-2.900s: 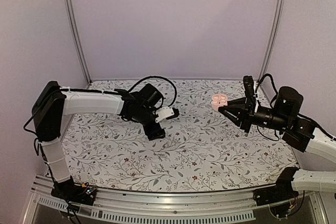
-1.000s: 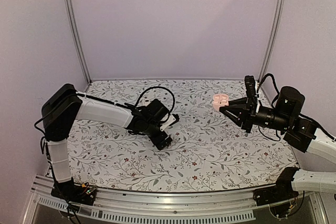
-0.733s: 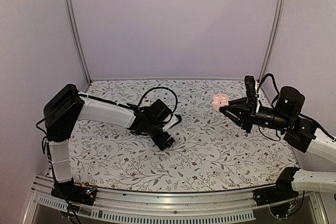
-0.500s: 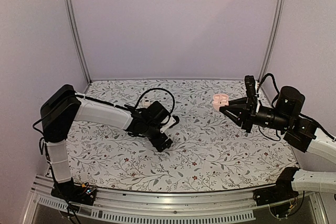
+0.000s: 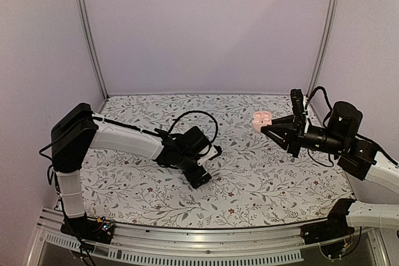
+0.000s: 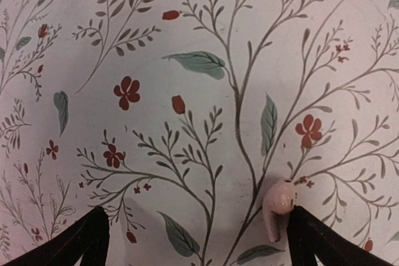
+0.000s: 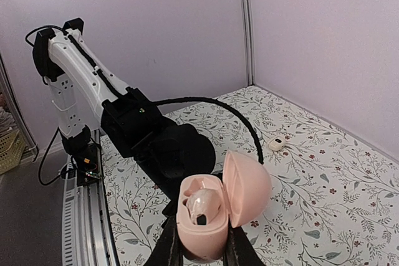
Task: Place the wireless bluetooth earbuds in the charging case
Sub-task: Pick up the left earbud from the center of the board.
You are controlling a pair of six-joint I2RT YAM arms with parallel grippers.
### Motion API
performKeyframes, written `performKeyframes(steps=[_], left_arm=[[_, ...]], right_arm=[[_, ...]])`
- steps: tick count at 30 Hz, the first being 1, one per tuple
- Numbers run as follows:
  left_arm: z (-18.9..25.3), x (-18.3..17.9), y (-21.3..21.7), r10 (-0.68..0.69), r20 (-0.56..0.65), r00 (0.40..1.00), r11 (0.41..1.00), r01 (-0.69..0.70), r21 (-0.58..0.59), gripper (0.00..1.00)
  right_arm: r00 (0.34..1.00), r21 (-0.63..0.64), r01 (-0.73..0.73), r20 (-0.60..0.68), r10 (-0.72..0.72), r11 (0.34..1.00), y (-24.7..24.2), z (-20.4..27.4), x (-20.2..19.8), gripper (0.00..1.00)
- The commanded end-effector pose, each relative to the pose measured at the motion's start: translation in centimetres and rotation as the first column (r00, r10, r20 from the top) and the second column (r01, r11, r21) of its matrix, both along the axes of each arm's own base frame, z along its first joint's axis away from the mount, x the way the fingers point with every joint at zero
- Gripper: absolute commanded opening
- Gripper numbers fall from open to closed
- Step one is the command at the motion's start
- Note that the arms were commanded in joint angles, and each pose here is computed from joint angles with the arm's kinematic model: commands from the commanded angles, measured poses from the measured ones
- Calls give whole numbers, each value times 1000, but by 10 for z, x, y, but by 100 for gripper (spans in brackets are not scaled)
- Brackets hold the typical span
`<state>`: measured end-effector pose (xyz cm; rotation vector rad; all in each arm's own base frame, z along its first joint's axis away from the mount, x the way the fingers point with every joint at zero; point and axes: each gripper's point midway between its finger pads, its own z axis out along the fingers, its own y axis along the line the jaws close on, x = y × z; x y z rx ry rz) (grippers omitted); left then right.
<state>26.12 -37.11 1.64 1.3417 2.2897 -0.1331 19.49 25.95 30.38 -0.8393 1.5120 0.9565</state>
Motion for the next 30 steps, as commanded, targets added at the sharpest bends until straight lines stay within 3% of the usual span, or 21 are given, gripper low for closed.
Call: performKeyframes(steps=[1,10,18,30], left_arm=[[-17,-14,-8,-64,-56,996,997,66,46,100],[-13,-15,-23,-117,-89,989,992,121,39,100],[7,-15,-28,-130,-179,975,991,125,-40,88],[7,-8,-17,-72,-276,959,995,88,47,71]], right_arm=[[999,22,12,37,-13,1000,-3,17,1,0],[999,18,13,33,-14,1000,-2,15,2,0],[1000,15,13,24,-13,1000,-2,18,3,0],[999,19,34,37,-34,999,-11,17,-3,0]])
